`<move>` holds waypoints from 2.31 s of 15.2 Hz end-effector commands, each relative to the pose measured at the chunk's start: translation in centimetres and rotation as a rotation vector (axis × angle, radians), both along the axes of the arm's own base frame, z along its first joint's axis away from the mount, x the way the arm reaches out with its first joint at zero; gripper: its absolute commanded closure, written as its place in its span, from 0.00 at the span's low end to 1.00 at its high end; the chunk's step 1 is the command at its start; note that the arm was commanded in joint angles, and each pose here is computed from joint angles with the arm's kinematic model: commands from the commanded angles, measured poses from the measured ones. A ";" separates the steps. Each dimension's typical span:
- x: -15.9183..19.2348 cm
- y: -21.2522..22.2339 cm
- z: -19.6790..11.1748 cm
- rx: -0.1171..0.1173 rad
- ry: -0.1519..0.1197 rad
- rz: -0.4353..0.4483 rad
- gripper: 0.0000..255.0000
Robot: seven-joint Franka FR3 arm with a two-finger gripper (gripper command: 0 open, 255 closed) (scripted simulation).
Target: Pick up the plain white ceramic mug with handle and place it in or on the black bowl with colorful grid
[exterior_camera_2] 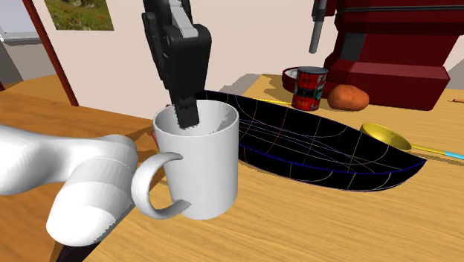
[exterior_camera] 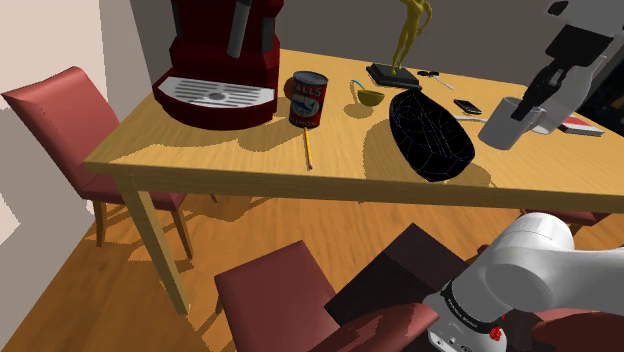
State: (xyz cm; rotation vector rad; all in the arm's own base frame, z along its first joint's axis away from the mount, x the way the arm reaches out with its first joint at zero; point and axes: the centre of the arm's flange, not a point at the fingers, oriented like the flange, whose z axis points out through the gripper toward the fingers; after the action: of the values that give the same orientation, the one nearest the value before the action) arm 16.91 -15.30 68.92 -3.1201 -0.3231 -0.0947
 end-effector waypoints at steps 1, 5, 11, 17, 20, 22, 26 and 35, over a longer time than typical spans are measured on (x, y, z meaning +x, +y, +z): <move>-0.1 -0.1 1.0 0.000 0.000 0.000 1.00; -0.1 -0.1 3.1 0.000 0.000 0.000 1.00; -0.1 -0.1 6.3 0.000 0.000 0.000 1.00; -0.1 -0.1 9.4 0.000 0.000 0.000 1.00; -0.1 -0.1 11.0 0.000 0.000 0.000 1.00; -0.1 -0.1 11.8 0.000 0.000 0.000 1.00; 4.0 2.9 13.3 0.000 0.000 0.000 1.00; 12.9 9.4 16.4 0.000 0.000 0.000 1.00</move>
State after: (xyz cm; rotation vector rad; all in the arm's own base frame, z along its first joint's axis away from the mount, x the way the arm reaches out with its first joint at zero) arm 29.04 -6.79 84.70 -3.1208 -0.3236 -0.0935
